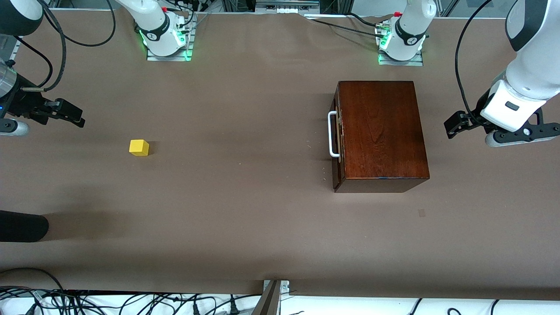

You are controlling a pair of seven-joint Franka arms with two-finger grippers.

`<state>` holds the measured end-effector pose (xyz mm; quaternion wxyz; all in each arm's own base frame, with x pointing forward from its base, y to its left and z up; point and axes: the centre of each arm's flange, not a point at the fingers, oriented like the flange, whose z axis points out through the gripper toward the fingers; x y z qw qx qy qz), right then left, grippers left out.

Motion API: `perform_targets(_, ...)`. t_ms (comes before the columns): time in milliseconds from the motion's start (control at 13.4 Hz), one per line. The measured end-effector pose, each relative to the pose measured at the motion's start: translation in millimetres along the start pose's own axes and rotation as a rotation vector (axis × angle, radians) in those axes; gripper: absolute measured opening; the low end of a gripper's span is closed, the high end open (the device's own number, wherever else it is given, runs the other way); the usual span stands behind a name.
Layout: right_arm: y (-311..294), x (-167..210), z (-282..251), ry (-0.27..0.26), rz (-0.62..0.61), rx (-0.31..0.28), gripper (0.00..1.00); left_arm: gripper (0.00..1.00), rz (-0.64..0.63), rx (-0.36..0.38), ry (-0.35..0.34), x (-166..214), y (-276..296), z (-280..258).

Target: Open drawer, take yellow block, close drawer

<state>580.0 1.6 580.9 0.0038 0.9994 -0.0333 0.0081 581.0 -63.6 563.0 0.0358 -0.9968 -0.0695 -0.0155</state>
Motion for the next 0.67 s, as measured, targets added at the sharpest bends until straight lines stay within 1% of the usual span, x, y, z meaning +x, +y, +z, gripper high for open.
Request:
perform_targets(224,0,1,-7,0.015,0.0,0.001,1.0,1.0,-0.013,-0.028,0.015,2,-2,-3)
perform_targets(373,0,1,-8,0.017,0.0,0.001,1.0,1.0,-0.03,-0.032,0.026,6,-11,-3)
perform_targets(671,0,1,-8,0.017,0.001,0.001,1.0,1.0,-0.043,-0.033,0.024,9,-19,-2)
